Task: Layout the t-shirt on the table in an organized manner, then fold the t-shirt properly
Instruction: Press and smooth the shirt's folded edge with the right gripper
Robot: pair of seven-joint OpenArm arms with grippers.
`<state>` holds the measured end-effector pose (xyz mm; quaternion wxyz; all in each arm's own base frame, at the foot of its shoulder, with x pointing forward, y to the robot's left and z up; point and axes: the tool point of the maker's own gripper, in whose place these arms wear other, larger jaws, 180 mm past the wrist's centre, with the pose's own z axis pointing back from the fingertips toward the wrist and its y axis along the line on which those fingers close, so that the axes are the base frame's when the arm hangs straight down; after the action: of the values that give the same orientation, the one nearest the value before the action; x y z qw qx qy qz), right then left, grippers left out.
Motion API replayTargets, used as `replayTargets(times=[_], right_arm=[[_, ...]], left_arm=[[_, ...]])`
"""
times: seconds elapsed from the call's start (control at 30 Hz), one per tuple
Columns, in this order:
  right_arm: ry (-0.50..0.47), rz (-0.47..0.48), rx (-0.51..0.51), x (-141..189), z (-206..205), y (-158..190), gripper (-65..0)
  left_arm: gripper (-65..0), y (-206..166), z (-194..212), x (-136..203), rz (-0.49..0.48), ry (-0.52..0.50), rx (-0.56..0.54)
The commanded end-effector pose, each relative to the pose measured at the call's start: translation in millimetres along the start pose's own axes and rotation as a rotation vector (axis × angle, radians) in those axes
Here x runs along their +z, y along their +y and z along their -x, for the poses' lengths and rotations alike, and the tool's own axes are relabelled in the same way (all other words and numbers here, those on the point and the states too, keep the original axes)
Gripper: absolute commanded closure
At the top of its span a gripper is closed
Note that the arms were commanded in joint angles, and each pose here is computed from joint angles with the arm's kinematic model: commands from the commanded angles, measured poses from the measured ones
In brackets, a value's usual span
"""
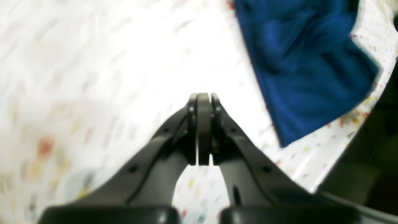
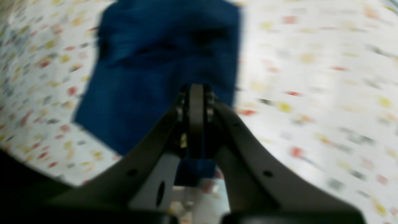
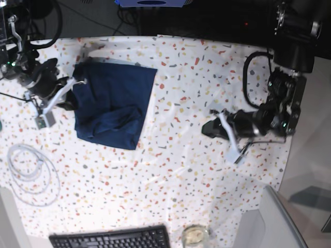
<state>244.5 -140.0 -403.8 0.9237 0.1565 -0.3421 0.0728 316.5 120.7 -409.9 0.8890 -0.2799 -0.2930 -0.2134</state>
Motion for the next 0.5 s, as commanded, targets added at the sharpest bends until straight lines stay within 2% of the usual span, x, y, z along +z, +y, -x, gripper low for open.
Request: replayTargets(times=[0.0, 0.13, 0.27, 0.47], right_arm=[[-0.032, -0.025, 0.029, -0.7, -12.9, 6.8, -0.2], [0.026, -0.097, 0.062, -22.3, -1.9, 32.3, -0.2], [0.068, -0.117, 0.079, -41.3, 3.2, 37.1, -0.2], [0.100, -0.124, 0.118, -64.2, -5.2, 35.9, -0.2]], left_arm=[[0.0, 5.6, 0.6, 16.9, -0.014, -0.052, -0.003], [0.0, 18.0, 45.3, 55.1, -0.084, -0.096, 0.045], [0.0, 26.1, 74.7, 79.6, -0.142, -0.111, 0.110], [0.0, 27.6, 88.5, 86.1, -0.169, -0.125, 0.165]])
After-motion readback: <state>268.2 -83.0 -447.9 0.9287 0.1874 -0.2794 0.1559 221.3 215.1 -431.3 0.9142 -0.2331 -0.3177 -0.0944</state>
